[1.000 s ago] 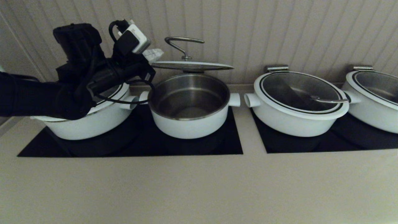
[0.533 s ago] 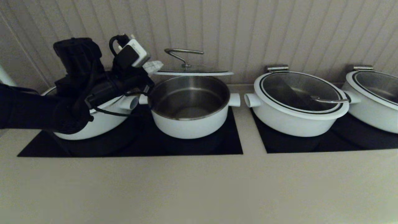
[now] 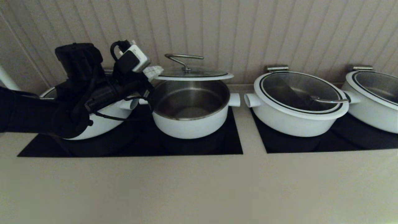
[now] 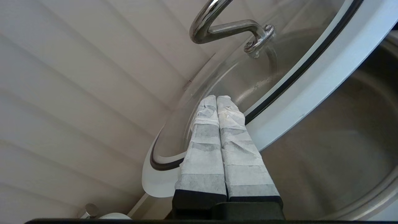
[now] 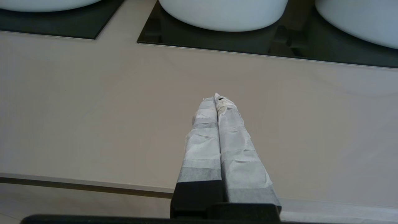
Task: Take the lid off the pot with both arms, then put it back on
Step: Close the pot lid
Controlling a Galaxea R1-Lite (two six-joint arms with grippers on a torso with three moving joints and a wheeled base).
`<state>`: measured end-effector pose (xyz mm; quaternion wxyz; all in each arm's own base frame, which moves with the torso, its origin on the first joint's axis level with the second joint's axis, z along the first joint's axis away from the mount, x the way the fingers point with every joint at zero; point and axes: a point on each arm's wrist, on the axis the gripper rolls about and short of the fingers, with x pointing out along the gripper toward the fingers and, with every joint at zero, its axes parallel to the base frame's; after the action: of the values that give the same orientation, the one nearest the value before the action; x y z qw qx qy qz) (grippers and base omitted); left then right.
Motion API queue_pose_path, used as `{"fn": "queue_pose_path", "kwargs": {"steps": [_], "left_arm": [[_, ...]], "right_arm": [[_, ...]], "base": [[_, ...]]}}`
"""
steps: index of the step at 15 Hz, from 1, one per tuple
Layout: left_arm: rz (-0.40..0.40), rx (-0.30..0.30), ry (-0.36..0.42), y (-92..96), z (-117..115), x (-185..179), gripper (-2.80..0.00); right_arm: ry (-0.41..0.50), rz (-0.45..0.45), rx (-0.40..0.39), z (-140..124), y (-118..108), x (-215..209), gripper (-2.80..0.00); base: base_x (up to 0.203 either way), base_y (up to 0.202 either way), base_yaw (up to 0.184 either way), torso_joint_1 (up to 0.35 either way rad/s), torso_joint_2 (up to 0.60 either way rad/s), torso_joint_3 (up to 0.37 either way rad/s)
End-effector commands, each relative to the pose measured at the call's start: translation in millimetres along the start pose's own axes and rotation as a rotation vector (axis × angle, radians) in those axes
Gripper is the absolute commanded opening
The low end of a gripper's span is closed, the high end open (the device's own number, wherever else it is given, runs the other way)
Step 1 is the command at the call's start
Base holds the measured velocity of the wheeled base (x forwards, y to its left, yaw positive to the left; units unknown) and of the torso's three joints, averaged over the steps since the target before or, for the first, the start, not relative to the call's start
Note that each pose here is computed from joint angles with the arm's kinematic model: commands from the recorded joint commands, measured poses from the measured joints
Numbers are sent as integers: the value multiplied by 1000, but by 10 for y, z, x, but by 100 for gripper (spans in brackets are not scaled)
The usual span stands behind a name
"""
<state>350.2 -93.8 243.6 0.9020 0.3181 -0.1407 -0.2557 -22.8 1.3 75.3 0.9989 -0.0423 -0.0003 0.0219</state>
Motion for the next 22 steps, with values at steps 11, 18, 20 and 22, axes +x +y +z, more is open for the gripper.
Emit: {"fn": "queue_pose_path", "kwargs": {"steps": [11,18,20,22], "left_arm": [[-7,-2,7,-80,-79,-37,-280],[-9,-6,12,-248,-224,-153,-280],[-13,-8,16,-260,-245,-142,-280],[-15,-8,20,-268,-259,-135,-280]], "right_arm": [[1,1,-1,0,0,1,-280],[1,1,-1,0,0,0,-280],[2,1,-1,0,0,1,-280],[2,1,-1,0,0,1,-280]], "base": [[0,0,0,0,0,0],[0,0,0,0,0,0],[0,0,0,0,0,0],[0,0,0,0,0,0]]}}
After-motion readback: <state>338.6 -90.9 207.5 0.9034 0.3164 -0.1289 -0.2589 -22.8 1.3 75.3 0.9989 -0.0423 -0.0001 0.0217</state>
